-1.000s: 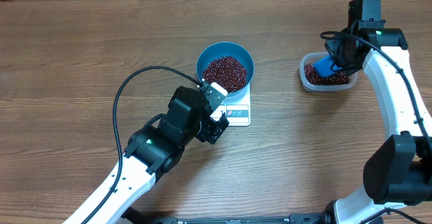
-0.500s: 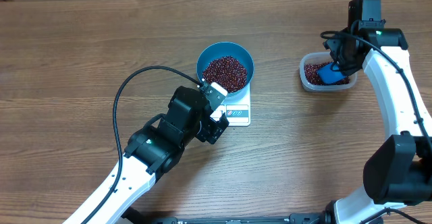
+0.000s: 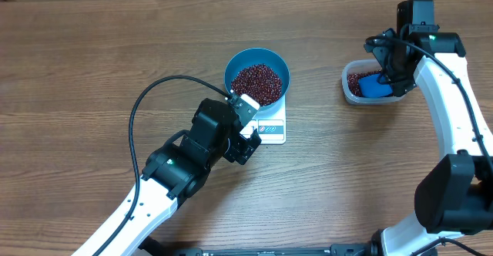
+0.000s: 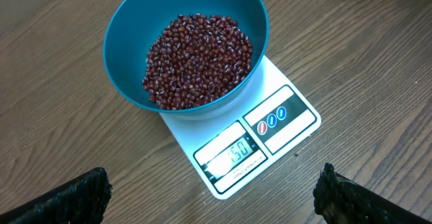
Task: Scoop item into bowl and weigh 150g on scale
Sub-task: 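Lower the scoop into the container and release it with right gripper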
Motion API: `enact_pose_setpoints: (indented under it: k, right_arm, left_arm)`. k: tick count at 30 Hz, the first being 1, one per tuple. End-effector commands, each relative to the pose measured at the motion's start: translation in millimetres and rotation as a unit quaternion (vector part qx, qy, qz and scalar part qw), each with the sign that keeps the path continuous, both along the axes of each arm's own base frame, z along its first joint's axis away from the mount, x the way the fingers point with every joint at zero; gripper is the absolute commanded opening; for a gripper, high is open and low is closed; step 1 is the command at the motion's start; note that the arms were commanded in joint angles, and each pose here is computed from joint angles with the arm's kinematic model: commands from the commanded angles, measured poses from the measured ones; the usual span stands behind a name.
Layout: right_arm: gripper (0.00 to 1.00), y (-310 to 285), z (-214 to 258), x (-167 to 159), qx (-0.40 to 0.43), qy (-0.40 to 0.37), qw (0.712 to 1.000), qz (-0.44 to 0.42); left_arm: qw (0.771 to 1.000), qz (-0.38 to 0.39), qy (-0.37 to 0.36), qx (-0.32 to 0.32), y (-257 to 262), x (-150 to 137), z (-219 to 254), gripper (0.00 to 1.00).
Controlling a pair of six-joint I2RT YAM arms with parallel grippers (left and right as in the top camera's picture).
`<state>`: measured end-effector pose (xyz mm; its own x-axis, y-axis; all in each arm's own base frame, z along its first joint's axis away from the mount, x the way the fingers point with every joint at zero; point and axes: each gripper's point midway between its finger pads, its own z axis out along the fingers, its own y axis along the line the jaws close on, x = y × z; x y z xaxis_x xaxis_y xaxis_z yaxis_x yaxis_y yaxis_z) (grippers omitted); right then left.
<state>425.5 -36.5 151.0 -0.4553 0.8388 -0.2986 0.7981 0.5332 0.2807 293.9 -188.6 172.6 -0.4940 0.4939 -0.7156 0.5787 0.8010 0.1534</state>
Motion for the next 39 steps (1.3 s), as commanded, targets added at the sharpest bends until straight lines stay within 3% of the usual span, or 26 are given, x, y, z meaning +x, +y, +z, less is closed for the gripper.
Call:
enact_pose_setpoints:
  k: [1,17,29,35,39]
  right_arm:
    - [0.96,-0.1,-1.7,-1.8,-0.003,0.004,1.000,0.000]
    - [1.00,2.6,-17.0,-52.4,-0.018,0.119,0.990,0.070]
    - [1.00,-31.4,-8.1,-44.2,-0.112,0.105,0.988,0.030]
    - [1.00,-30.4,-13.4,-76.1,-0.108,0.172,0.978,0.037]
    - [1.00,-28.2,-13.7,-120.5,-0.096,0.258,0.961,0.025]
  left_arm:
    - [1.000,-0.003,-0.002,0.012,1.4,1.0,-3.7,1.00]
    - [1.000,-0.003,-0.002,0.012,1.4,1.1,-3.6,0.99]
    - [1.000,-0.003,-0.005,0.010,0.8,2.0,-2.4,1.00]
    - [1.000,-0.003,-0.005,0.010,0.8,2.0,-2.5,0.99]
    - [1.000,-0.003,-0.004,0.011,1.2,1.5,-3.1,0.99]
